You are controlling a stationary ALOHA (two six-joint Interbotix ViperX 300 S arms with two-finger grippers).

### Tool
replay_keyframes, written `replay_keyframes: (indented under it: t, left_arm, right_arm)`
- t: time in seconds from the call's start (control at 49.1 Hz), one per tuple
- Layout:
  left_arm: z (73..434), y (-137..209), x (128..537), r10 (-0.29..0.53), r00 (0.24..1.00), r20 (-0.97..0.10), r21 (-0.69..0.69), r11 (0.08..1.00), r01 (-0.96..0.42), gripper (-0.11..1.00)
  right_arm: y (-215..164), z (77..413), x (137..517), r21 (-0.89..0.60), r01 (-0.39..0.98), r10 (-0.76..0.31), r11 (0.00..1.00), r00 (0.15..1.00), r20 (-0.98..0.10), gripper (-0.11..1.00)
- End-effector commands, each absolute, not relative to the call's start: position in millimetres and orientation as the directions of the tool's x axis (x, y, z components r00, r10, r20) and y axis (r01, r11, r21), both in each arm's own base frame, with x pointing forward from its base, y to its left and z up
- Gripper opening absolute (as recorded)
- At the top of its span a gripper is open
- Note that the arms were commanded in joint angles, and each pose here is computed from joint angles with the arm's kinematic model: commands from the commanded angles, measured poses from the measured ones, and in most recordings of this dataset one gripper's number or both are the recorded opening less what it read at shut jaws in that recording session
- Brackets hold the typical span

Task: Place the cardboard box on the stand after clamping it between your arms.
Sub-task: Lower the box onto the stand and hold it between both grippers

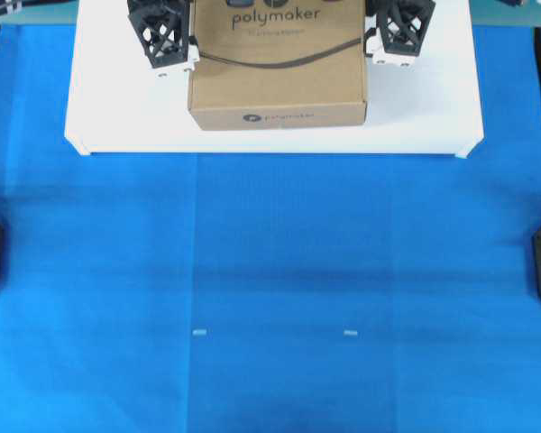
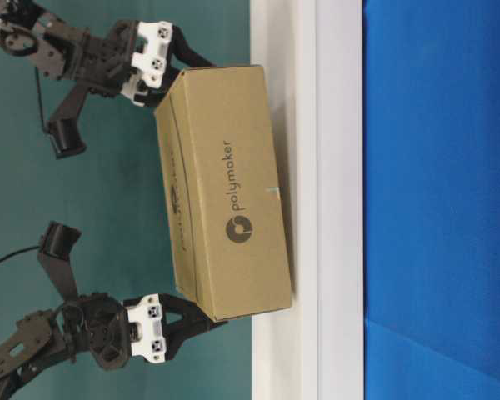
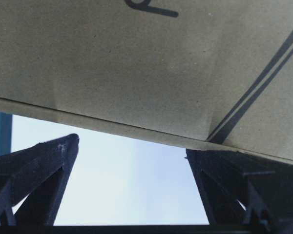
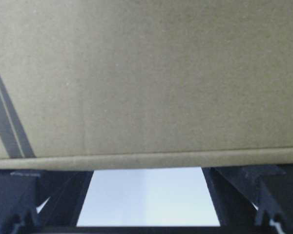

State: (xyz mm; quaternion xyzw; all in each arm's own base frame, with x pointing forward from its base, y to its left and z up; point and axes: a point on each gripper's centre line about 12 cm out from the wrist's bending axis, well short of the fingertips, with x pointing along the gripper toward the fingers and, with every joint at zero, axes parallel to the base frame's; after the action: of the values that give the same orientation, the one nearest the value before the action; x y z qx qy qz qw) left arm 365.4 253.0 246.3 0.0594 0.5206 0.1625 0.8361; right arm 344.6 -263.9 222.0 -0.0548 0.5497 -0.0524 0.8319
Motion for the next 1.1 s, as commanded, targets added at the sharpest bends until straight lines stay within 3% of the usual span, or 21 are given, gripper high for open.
replay_keyframes:
  t: [0.0,0.489,1.079]
  left_arm:
    - [307,245,396,0.385,0.571,-0.726,0.291,0.923,-0.252,0.88]
    - [281,246,396,0.382,0.567,-0.73,0.288,0.924,-0.252,0.87]
    - [253,241,362,0.377,0.525,-0.764,0.277,0.925,-0.261,0.87]
  right_arm:
    - [-249,247,376,-0.12,0.056,-0.132,0.991,0.525,-0.841,0.97]
    - [-261,207,365,-0.117,0.073,-0.138,0.99,0.484,-0.864,0.97]
    - [-274,206,344,-0.137,0.104,-0.171,0.985,0.483,-0.859,0.97]
